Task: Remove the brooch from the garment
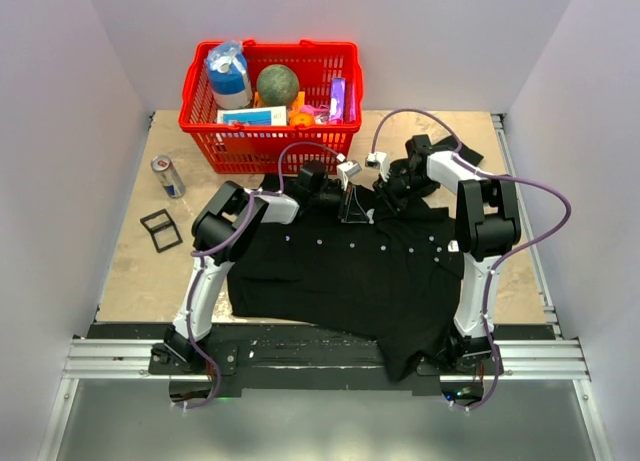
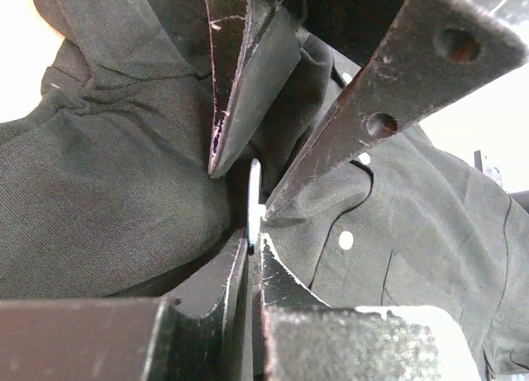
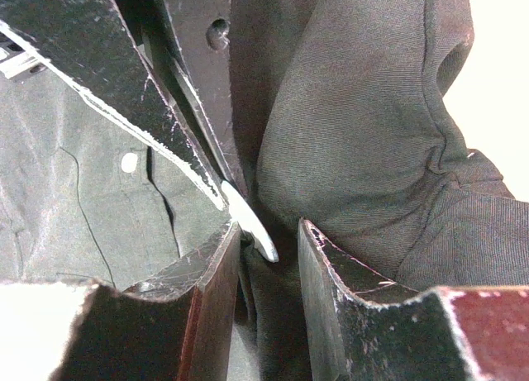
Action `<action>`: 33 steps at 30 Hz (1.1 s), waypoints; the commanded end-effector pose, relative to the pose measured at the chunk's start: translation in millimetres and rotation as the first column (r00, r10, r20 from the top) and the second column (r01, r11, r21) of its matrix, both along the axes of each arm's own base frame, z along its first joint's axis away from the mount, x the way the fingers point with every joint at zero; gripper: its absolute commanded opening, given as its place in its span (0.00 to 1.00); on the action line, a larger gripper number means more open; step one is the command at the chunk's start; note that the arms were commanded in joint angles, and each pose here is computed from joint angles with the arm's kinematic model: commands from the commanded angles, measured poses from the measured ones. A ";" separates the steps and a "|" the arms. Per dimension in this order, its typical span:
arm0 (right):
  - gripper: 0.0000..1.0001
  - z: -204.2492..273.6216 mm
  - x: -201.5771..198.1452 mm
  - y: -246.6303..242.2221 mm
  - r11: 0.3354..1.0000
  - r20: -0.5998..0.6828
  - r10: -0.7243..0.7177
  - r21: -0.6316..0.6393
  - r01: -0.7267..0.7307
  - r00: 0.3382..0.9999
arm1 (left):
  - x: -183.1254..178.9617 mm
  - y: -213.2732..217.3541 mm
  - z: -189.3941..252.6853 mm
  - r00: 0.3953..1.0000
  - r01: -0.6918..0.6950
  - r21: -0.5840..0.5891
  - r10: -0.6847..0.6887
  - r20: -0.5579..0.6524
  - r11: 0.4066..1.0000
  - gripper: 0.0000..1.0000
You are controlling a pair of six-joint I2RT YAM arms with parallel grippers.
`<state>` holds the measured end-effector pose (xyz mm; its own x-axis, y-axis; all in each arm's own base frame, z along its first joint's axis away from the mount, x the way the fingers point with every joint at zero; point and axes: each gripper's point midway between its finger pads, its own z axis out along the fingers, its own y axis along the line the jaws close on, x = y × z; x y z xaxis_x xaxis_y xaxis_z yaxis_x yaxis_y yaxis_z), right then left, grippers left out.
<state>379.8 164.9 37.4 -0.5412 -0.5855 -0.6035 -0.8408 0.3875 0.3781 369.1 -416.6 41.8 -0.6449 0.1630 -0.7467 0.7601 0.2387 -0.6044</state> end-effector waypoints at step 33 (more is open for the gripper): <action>0.38 -8.4 20.2 -1.5 0.998 0.011 -0.034 -0.052 0.034 0.999 | 16.9 6.8 -22.1 0.998 -0.055 0.025 0.056 -0.040 0.998 0.00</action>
